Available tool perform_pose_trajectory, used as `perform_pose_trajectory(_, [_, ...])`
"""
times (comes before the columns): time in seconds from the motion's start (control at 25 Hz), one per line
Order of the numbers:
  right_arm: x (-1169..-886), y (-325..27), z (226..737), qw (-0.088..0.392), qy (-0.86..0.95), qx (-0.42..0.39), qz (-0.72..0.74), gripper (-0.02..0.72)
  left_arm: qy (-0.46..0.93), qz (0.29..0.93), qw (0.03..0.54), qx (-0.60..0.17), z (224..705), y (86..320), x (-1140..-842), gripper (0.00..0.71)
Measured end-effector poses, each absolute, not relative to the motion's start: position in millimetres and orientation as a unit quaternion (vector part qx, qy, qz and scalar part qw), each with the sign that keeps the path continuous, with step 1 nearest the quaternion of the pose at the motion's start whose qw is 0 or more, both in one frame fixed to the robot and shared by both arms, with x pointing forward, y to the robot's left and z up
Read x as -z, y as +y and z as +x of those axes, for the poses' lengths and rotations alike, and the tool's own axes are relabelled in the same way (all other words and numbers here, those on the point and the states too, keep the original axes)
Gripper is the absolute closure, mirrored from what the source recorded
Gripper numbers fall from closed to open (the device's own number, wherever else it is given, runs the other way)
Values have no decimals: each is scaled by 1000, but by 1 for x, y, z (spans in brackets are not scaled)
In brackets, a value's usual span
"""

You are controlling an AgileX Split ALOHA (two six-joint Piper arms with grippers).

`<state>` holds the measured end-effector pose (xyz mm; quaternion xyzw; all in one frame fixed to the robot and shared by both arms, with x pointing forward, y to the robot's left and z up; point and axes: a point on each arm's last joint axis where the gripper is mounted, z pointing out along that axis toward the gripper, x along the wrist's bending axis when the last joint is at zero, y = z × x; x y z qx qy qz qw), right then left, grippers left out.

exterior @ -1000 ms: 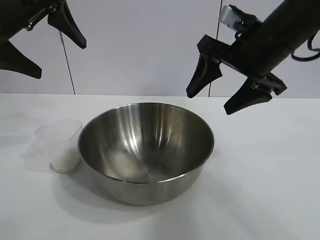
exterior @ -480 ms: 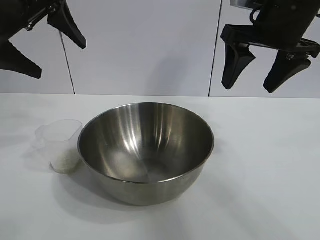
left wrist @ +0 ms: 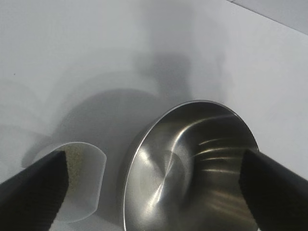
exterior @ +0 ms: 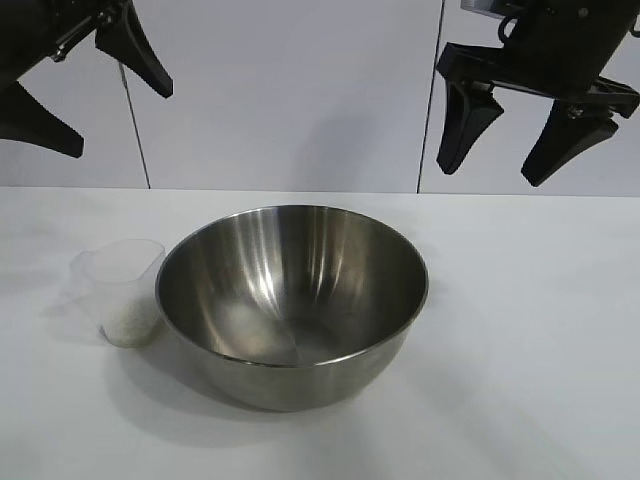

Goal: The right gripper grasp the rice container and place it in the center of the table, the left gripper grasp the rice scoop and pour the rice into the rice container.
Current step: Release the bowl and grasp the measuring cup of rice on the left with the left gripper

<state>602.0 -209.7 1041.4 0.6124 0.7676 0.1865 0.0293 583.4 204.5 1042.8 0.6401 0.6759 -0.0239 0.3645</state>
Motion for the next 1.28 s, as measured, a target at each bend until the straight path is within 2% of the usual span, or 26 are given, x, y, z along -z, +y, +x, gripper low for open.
perform_pose_trajectory(0.24, [-1042,-208,603,26,763,-197,615,122,664,656,357,32,581,203,-1042,16])
perform_pose_trajectory(0.56, [-1043,-208,603,27,762,-199,615,122,558,769,312,18,570,204,-1036,25])
perform_pose_trajectory(0.76, [-1043,-208,604,29,762,-201,615,122,530,793,300,-8,569,208,-1039,44])
perform_pose_trajectory(1.0, [-1043,-208,604,31,761,-204,615,122,498,774,365,-141,554,218,-1075,46])
perform_pose_trajectory(1.16, [-1043,-208,605,33,760,-207,616,122,497,742,383,-234,532,230,-1066,47])
perform_pose_trajectory(1.28, [-1043,-208,605,33,760,-207,616,122,514,712,384,-286,518,240,-1047,47])
